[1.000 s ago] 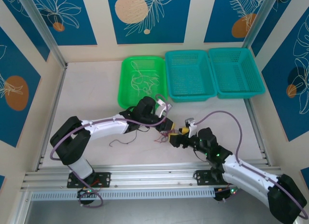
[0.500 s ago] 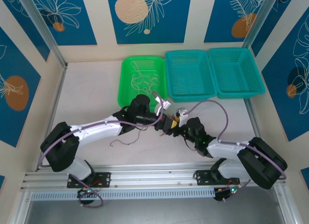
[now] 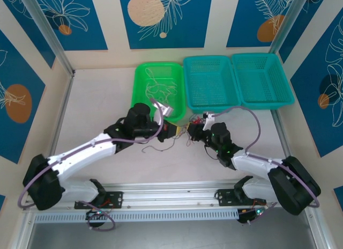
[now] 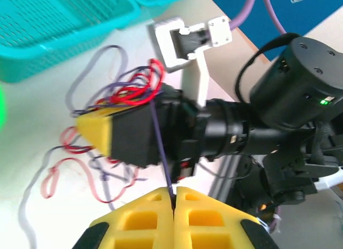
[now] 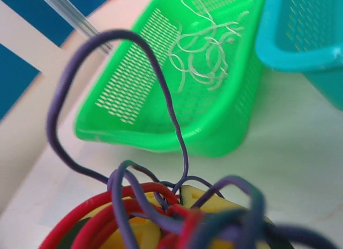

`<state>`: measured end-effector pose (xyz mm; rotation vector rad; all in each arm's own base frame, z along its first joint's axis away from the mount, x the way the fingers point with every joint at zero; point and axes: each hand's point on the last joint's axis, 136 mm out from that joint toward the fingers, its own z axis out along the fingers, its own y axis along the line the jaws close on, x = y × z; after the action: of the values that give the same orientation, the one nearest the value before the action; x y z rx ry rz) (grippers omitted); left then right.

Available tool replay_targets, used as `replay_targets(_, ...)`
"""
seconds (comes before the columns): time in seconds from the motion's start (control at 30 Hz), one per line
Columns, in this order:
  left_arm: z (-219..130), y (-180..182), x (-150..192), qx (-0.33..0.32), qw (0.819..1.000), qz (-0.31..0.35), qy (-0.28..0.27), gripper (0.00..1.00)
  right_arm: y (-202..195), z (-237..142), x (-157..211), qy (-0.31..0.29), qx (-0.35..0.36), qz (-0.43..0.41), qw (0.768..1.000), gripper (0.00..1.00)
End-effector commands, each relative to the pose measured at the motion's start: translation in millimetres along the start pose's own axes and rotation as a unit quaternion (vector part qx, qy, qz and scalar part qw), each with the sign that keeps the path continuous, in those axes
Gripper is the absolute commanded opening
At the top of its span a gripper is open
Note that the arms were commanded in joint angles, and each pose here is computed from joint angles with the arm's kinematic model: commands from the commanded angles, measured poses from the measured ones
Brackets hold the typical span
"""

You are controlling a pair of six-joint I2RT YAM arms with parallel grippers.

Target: Untangle the cables

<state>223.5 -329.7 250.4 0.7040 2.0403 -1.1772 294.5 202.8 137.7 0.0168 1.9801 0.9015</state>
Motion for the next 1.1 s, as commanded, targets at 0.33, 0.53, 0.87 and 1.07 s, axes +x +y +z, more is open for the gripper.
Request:
replay_targets(0.33,-127,16,-71,-0.095,0.976,0.016,-0.194,0.00,-160,-69,44,0.027,0.313,0.186,0.931,0.05)
replay_targets(0.53,-61,1,-33,0.046,0.993,0.032,-0.101,0.17,-91,-42,22,0.085,0.161,0.084,0.980,0.03)
replay_targets(0.87,34,9,20,0.092,0.989,0.113,0.013,0.78,-8,-37,16,0.144,0.023,-0.009,0.989,0.02)
replay_targets(1.07,80,15,32,0.096,0.986,0.135,0.031,0.85,16,-35,19,0.161,-0.013,-0.031,0.986,0.02)
